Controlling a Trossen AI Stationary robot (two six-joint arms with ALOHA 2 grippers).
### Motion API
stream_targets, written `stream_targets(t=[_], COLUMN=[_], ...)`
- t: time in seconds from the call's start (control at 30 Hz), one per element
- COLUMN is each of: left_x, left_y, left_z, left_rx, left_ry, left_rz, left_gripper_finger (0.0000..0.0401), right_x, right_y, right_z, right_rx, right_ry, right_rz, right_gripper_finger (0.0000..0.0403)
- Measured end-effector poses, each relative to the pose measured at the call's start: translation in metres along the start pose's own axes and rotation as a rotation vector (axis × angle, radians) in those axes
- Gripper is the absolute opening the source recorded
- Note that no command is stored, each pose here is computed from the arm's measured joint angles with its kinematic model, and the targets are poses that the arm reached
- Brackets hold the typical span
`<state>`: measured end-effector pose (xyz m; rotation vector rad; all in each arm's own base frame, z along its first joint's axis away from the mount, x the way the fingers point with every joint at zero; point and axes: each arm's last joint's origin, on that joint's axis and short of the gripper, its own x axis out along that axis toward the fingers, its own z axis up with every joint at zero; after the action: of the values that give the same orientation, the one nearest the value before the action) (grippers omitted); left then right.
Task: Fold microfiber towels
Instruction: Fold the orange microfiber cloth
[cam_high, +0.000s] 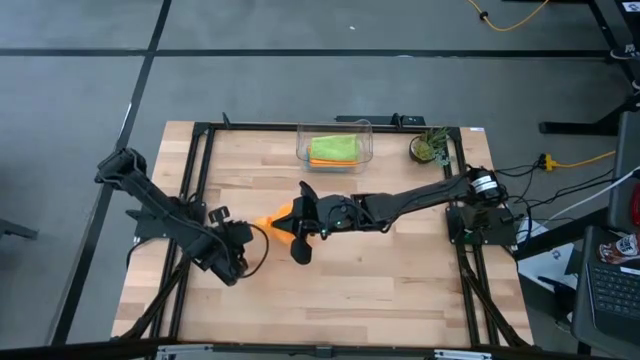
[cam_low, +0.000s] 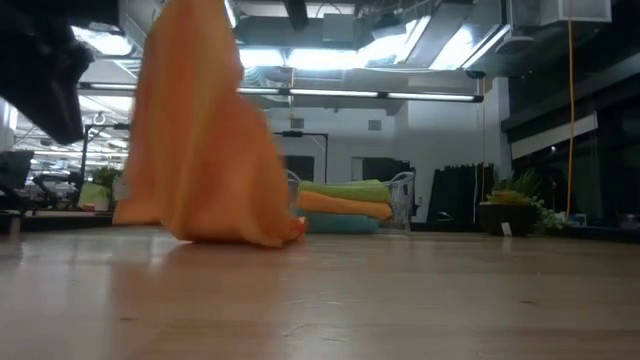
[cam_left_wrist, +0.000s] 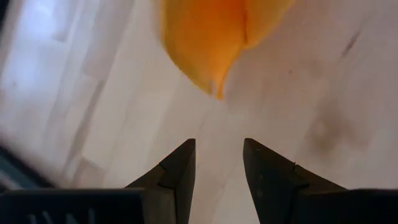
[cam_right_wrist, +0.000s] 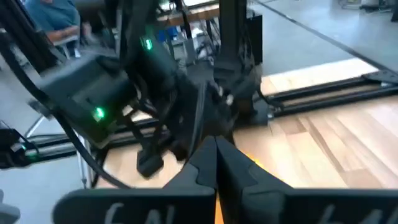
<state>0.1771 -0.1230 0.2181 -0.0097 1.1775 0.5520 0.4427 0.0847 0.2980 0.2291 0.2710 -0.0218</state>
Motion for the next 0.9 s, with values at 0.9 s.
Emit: stream_targets(t=[0.9], left_x=[0.052], left_y=[-0.026], left_z=[-0.022], left_rx=[-0.194], left_ry=[-0.213], left_rz=[-0.264], left_gripper_finger=[0.0127], right_x=[-0.037], right_y=[0.024], right_z=[-0.013], right_rx=[0.102], right_ry=[0.280], right_rz=[-0.039], right_gripper_finger=[0.0000])
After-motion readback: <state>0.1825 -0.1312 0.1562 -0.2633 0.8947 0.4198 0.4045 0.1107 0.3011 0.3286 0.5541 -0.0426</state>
